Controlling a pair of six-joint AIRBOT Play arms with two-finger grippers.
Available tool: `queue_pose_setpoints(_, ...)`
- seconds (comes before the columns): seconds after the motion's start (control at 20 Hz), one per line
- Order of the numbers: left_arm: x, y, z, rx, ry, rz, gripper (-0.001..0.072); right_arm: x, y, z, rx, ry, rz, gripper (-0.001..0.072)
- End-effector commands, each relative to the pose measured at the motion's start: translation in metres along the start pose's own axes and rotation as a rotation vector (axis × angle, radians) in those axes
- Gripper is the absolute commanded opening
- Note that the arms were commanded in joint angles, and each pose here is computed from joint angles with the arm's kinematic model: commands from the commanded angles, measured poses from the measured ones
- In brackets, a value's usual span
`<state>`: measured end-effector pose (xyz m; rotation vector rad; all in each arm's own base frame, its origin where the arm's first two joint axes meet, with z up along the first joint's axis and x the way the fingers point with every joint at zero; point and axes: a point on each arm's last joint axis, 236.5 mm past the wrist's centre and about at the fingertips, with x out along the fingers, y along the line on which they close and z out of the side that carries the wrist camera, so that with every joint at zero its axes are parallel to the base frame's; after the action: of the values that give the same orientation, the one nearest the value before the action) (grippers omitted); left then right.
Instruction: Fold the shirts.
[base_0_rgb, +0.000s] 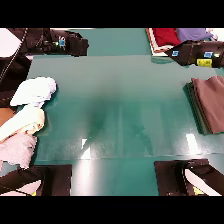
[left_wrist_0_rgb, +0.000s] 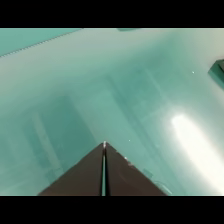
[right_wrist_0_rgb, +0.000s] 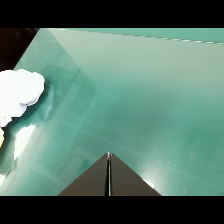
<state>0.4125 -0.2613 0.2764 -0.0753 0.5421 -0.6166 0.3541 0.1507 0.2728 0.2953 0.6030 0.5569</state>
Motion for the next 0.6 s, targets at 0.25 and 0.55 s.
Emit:
queue_pose_setpoints(0.25, 0.0, 0.0, 0.001, 0.0, -0.003, 0.0, 0.0027, 0.0, 0.001, 0.0, -0.001, -0.001, 0.002, 0.0018)
queue_pose_setpoints(0.55, 0.0, -0.001, 0.016, 0.013, -0.068, -0.002, 0.0026, 0.0, 0.001, 0.0, -0.001, 0.0, 0.002, 0.0019)
